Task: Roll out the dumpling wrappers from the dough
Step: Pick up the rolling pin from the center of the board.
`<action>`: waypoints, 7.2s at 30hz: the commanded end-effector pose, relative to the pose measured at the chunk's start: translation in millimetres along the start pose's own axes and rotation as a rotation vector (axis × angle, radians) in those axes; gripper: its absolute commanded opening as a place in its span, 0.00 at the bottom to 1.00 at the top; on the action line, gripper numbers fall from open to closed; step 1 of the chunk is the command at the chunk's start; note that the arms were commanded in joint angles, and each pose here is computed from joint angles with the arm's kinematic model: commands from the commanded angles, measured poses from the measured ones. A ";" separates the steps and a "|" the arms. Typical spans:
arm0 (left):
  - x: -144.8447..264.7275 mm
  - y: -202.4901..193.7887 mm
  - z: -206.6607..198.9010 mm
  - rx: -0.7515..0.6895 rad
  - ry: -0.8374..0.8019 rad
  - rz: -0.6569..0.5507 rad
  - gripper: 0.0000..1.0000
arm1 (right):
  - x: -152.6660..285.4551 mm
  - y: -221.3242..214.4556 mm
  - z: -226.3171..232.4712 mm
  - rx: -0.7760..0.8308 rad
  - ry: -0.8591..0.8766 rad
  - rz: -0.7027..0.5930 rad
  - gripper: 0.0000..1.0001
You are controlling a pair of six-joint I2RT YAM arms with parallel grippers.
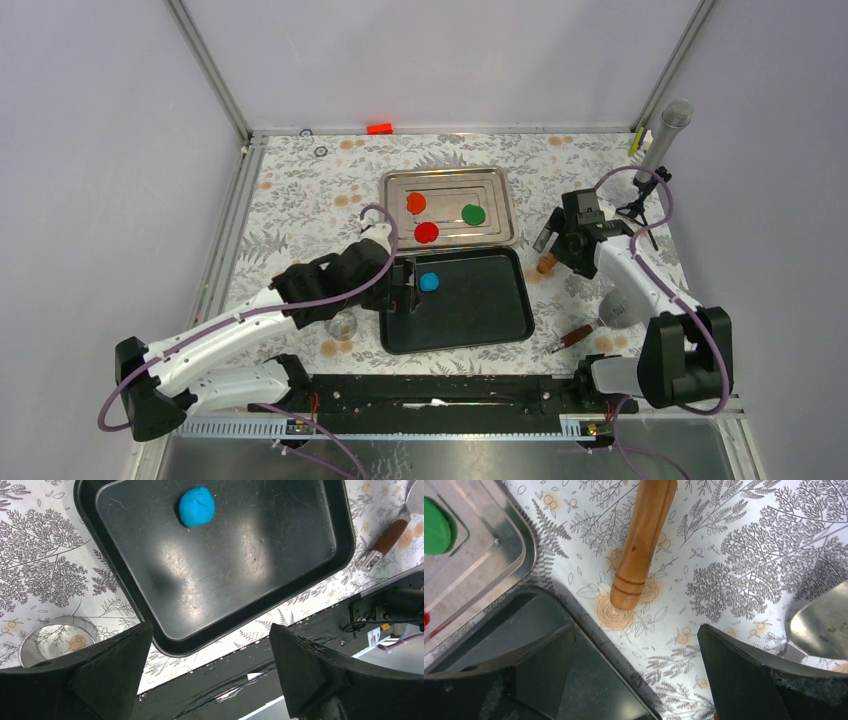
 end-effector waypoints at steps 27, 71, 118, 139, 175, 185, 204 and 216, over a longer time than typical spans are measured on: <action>40.8 24.5 24.5 0.291 0.103 -0.377 0.99 | -73.7 11.5 10.1 -0.035 -0.060 -0.003 0.00; 28.3 162.1 -21.3 0.124 -0.688 0.072 0.99 | 140.0 -47.2 46.9 0.706 0.999 -0.028 0.00; -21.8 127.9 -11.7 0.270 -0.818 0.467 0.68 | 135.0 -79.6 60.9 1.171 1.250 -0.362 0.00; -29.0 125.4 -29.5 0.273 -0.839 0.482 0.01 | 131.9 -83.4 58.6 1.163 1.265 -0.355 0.01; 126.0 151.0 -21.8 -0.364 -0.955 -0.288 0.00 | 197.2 -9.8 65.9 0.166 1.963 -0.021 0.99; 141.3 153.3 -27.3 -0.395 -1.038 -0.332 0.00 | 201.9 -9.3 66.6 0.314 2.021 -0.084 1.00; 130.1 163.0 -32.4 -0.306 -1.174 -0.219 0.00 | 201.7 -36.5 101.4 0.408 2.150 0.028 0.95; 117.2 162.1 -29.8 -0.253 -1.156 -0.156 0.00 | 210.1 -40.8 110.4 0.418 2.172 0.084 0.77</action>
Point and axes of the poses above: each gripper's point midway between its finger pads, its own x axis back along the fingers, its own z axis along the line the jaws close on, y = z × x, the point moved 10 cm from there along x, back along the fingers, and after that the axes turned 5 degrees about -x, right-handed, at the moved point
